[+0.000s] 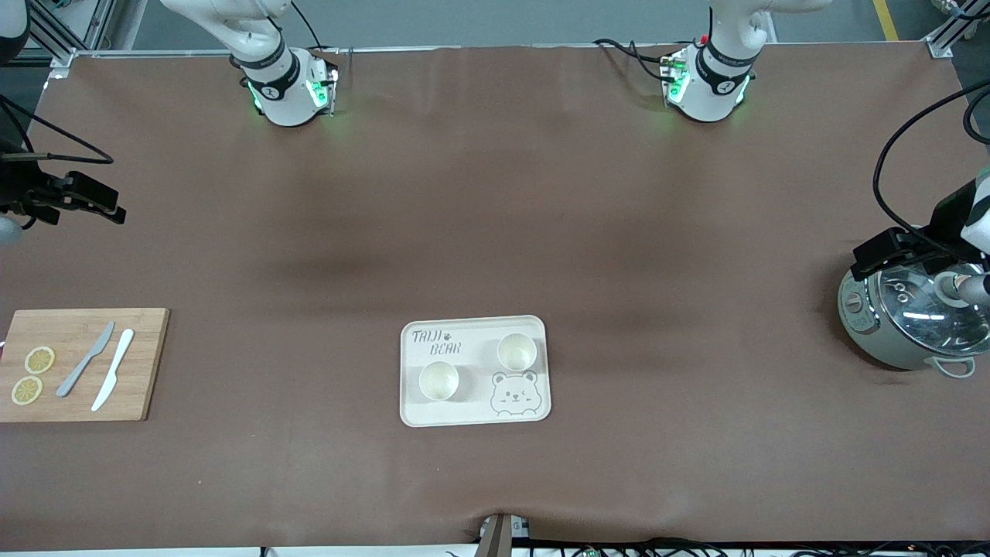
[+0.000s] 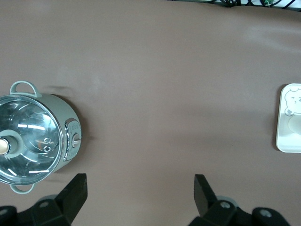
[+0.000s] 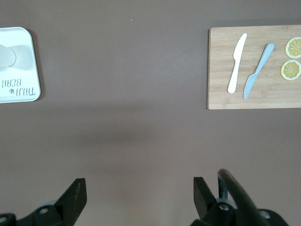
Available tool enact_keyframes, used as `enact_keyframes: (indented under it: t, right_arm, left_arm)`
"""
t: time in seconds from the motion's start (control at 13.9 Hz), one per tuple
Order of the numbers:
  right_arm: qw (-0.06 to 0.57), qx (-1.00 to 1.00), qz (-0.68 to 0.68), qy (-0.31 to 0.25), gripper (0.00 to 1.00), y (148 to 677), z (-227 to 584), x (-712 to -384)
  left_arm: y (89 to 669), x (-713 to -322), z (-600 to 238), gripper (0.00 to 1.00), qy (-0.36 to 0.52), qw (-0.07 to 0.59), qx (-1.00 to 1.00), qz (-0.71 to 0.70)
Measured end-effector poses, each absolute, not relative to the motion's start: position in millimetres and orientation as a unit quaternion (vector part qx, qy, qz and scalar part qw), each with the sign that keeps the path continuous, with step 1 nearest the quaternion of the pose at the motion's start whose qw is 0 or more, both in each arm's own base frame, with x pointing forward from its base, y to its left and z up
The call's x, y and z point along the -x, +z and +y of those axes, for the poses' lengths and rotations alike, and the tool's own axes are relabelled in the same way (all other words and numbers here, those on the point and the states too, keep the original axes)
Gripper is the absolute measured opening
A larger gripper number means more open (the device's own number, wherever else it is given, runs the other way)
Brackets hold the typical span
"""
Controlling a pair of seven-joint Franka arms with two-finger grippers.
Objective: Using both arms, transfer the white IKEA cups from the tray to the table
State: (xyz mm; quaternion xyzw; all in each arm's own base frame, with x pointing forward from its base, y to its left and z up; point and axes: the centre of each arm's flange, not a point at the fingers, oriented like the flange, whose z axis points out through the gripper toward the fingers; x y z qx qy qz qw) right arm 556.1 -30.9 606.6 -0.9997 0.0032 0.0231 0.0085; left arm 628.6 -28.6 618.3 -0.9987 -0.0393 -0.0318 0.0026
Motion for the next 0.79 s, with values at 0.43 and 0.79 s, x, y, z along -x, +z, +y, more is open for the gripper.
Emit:
enact_keyframes:
  t: [0.43, 0.79]
  right_arm:
    - [0.009, 1.0, 0.003, 0.023, 1.0, 607, -30, -556]
    - [0.047, 0.999, -0.003, 0.003, 1.0, 610, -14, -564]
  left_arm:
    - [618, -629, -28, 1.0, -0.031, 0.003, 0.999, -0.032]
    - [603, -629, -24, 1.0, -0.013, 0.005, 0.999, -0.035]
